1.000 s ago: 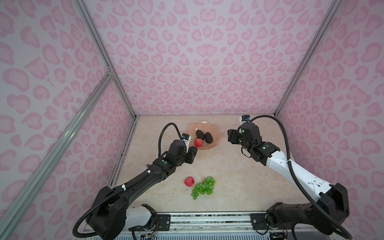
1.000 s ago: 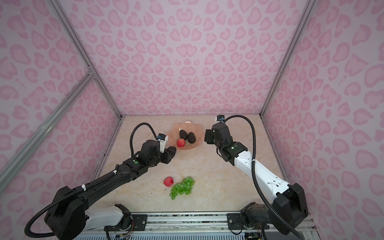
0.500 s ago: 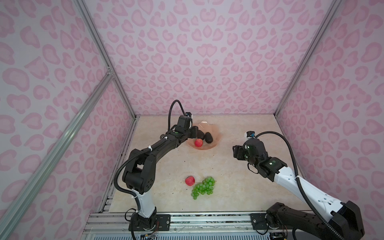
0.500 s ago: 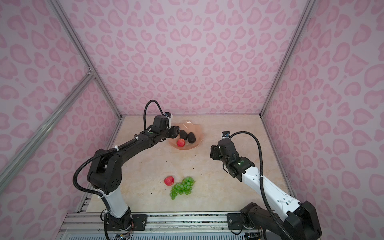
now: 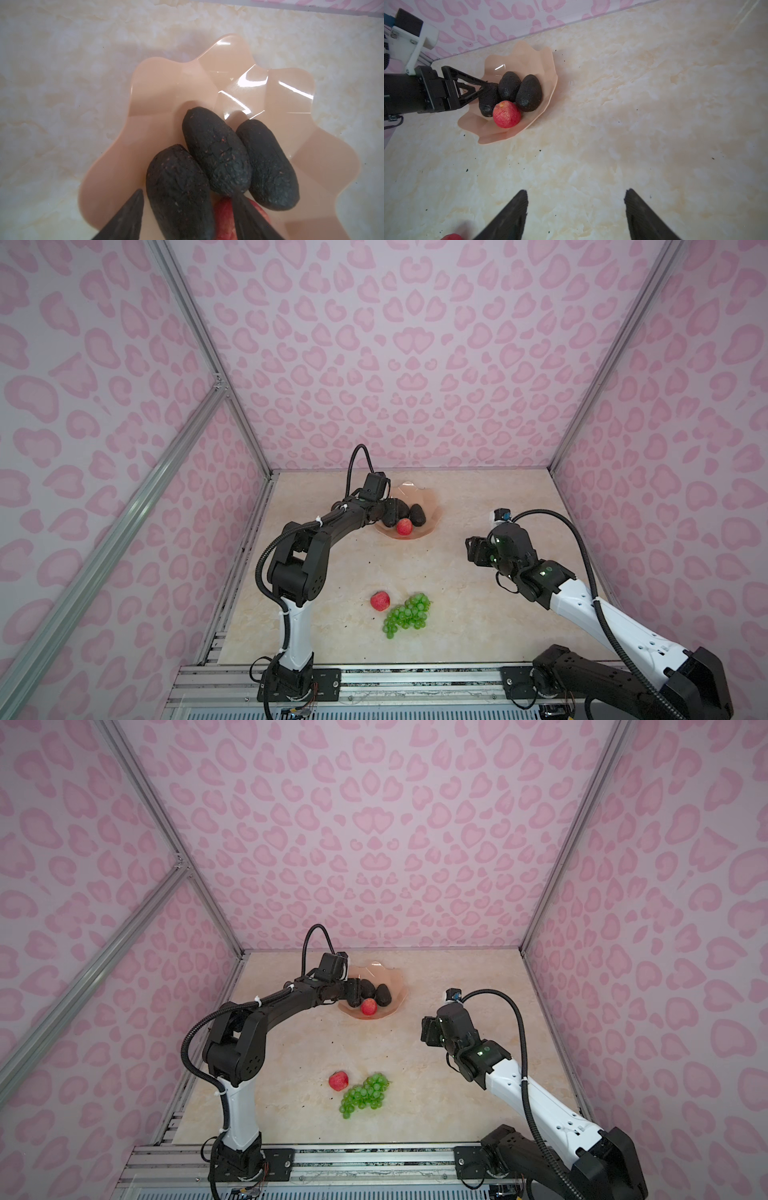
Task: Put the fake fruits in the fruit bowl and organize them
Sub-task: 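Place the third avocado in the bowl with the left gripper while right withdraws, then place the remaining red apple in the bowl with the right gripper while left withdraws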
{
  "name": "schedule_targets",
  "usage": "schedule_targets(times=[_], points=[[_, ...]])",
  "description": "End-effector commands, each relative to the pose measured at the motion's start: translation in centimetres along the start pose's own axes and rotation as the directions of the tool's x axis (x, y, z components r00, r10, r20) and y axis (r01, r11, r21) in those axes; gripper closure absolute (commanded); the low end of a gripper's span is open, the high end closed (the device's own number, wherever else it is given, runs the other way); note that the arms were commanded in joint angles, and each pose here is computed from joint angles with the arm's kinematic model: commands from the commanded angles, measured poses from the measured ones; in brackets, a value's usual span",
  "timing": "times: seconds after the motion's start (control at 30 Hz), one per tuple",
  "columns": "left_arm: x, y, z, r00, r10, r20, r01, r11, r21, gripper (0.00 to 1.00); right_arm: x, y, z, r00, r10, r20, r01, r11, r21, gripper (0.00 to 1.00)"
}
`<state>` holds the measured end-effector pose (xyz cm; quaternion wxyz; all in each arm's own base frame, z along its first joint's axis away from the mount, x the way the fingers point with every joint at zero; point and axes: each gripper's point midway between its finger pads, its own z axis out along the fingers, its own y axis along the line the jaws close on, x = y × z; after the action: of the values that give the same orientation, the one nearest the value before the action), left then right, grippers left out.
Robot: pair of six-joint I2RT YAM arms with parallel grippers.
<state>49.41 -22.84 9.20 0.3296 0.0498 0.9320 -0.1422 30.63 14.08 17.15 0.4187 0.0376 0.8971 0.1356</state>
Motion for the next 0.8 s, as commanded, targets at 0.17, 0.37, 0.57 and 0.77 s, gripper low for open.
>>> schedule_targets(times=[0.17, 0.37, 0.57, 0.77], points=[[-5.6, 0.1, -8.1, 0.969, -0.07, 0.238, 0.068, 0.998, 0.016, 0.3, 1.7, 7.0, 0.4, 0.97, -0.241, -0.039, 0.232, 0.958, -0.167, 0.27], [-5.7, 6.1, -19.0, 0.829, -0.203, 0.521, 0.234, 0.972, 0.006, 0.24, 8.6, 16.3, 0.5, 0.83, -0.537, -0.15, 0.459, 0.811, -0.364, 0.29], [0.4, 10.9, -23.9, 0.744, -0.3, 0.597, 0.352, 0.935, 0.031, 0.19, 16.0, 22.1, 0.9, 0.728, -0.653, -0.208, 0.499, 0.714, -0.491, 0.29], [6.0, 13.1, -26.8, 0.692, -0.347, 0.634, 0.435, 0.9, 0.018, 0.16, 19.4, 22.9, 3.8, 0.681, -0.676, -0.282, 0.511, 0.714, -0.478, 0.3]])
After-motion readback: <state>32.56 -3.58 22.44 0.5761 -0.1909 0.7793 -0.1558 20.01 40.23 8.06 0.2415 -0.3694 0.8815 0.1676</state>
